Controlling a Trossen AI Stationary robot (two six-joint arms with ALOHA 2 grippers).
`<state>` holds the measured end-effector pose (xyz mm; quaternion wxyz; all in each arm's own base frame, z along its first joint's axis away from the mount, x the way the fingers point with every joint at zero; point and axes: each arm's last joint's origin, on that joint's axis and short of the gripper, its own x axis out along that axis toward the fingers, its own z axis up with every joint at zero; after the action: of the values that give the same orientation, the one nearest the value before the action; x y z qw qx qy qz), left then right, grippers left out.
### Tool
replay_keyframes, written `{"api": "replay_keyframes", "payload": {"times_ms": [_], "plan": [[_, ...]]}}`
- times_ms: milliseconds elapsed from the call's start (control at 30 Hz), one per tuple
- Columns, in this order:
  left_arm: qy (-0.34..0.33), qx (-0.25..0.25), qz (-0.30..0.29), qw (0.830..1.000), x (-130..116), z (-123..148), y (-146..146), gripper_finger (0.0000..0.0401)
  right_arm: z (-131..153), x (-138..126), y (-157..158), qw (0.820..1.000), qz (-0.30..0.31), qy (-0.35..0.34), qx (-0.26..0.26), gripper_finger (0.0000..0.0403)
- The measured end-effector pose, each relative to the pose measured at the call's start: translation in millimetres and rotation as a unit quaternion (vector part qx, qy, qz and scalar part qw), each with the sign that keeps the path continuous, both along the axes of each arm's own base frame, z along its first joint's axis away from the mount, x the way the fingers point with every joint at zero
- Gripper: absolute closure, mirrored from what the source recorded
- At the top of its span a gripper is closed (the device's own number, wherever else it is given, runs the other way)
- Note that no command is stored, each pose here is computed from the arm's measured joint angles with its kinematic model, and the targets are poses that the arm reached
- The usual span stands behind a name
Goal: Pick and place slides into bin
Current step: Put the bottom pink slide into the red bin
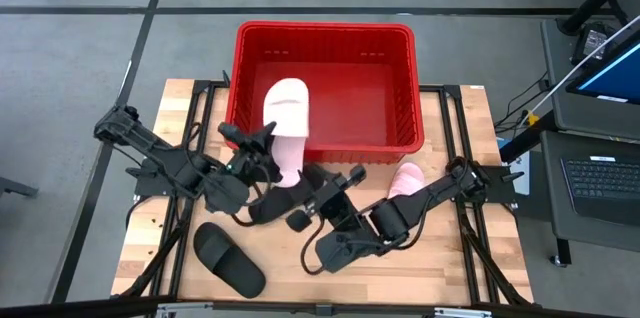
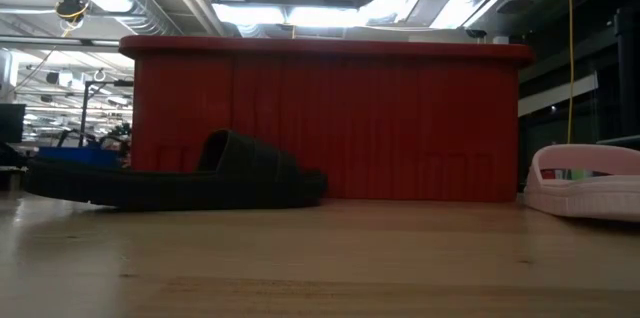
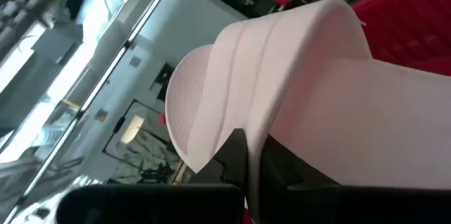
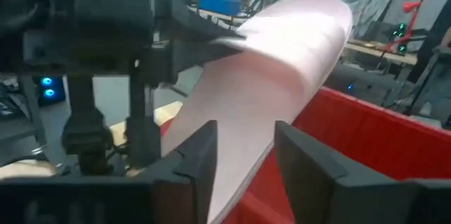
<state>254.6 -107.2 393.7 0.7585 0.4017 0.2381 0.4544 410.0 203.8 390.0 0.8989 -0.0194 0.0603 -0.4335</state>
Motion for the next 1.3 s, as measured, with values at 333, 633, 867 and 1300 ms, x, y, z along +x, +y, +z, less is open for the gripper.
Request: {"api": "replay_keyframes", "payload": {"times_ms": [333,633,867,1300], "plan": [[0.018,-0.014,-0.010,1.000,-10.8,-5.8,20.5,0.0398,10.7,-4.1,16.4,0.999,0.019,0.016,-0.032,0.0235],[-0.028,-0.073,-0.054,0.995,-41.4,14.6,37.2,0.0398,28.9,-20.4,18.9,0.999,0.031,0.020,-0.041,0.0390],[-0.061,-0.101,-0.048,0.992,-56.8,27.0,58.1,0.0398,30.4,-18.5,12.1,0.996,0.026,0.051,-0.065,0.0398],[-0.031,-0.156,-0.031,0.987,-48.1,26.7,125.0,0.0398,60.1,-28.1,-103.3,0.985,0.055,0.164,-0.031,0.0401]]}}
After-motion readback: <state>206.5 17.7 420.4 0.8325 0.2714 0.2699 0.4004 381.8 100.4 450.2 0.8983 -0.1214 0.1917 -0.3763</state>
